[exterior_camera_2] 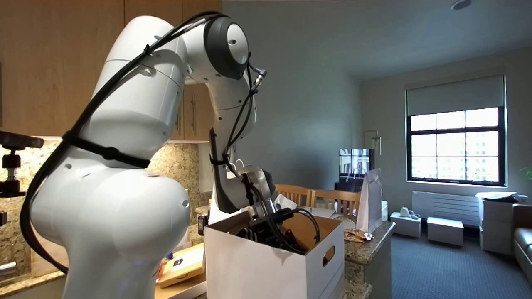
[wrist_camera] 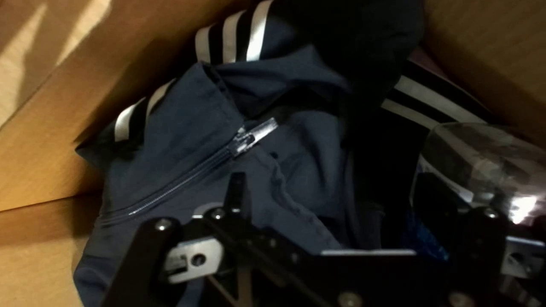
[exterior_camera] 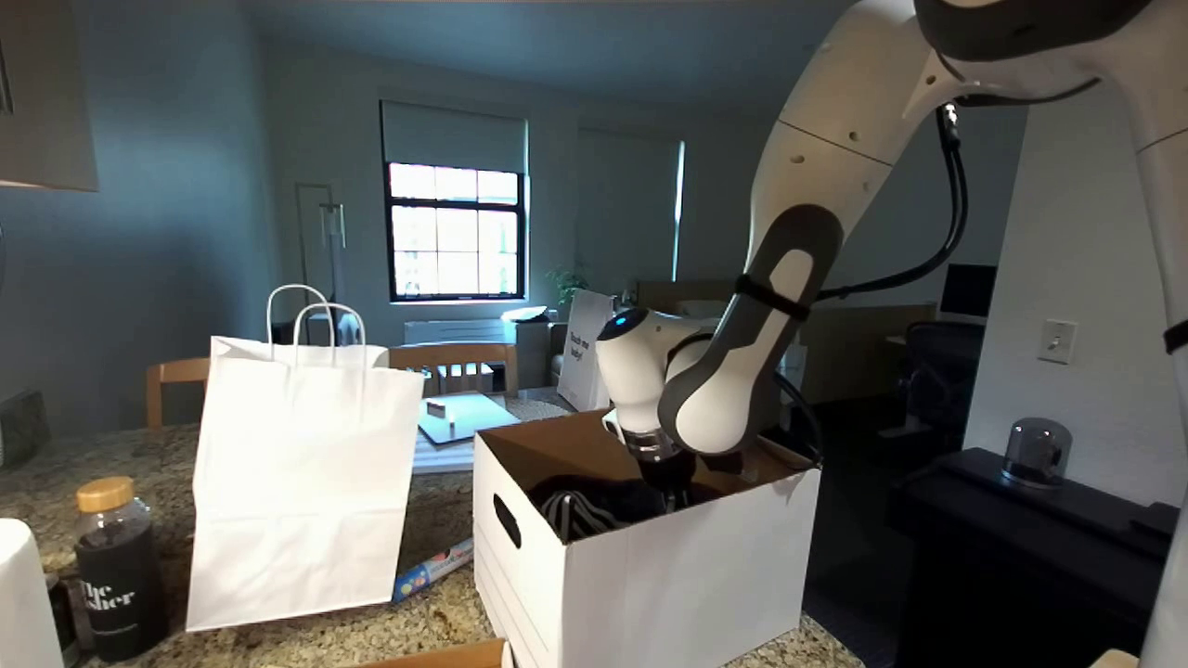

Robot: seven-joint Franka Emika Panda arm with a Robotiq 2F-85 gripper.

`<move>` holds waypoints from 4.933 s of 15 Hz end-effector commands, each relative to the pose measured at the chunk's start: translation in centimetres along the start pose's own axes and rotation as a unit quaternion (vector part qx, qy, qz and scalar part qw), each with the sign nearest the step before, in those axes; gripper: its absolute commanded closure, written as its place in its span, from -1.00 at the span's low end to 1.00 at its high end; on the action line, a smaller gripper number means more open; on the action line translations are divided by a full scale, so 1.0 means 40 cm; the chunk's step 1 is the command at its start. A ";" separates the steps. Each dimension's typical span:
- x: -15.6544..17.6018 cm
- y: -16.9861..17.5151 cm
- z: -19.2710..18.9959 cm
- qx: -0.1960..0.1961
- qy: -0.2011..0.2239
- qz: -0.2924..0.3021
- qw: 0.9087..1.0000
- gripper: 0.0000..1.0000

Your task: Remove three bottles from the box

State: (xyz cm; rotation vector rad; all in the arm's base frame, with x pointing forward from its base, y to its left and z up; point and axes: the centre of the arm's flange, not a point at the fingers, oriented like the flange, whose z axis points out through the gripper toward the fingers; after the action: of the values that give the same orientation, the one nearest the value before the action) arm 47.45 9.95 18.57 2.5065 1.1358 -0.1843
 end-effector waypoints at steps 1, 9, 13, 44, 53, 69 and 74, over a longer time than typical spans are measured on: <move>-0.001 -0.038 -0.025 0.001 0.011 0.000 1.000 -1.00; 0.046 -0.102 -0.073 -0.003 0.036 -0.013 0.999 -1.00; 0.055 -0.133 -0.099 -0.002 0.055 -0.008 0.998 -1.00; 0.011 -0.300 -0.106 0.071 0.189 0.126 0.971 -1.00; -0.007 -0.294 -0.113 0.071 0.187 0.155 0.967 -1.00; 0.050 0.017 -0.293 0.115 0.117 0.089 0.983 -1.00; 0.101 0.125 -0.288 0.142 0.019 0.026 0.989 -1.00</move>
State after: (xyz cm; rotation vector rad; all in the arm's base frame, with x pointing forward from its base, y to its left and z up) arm 50.58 14.68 30.16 2.8363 1.0315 -0.1436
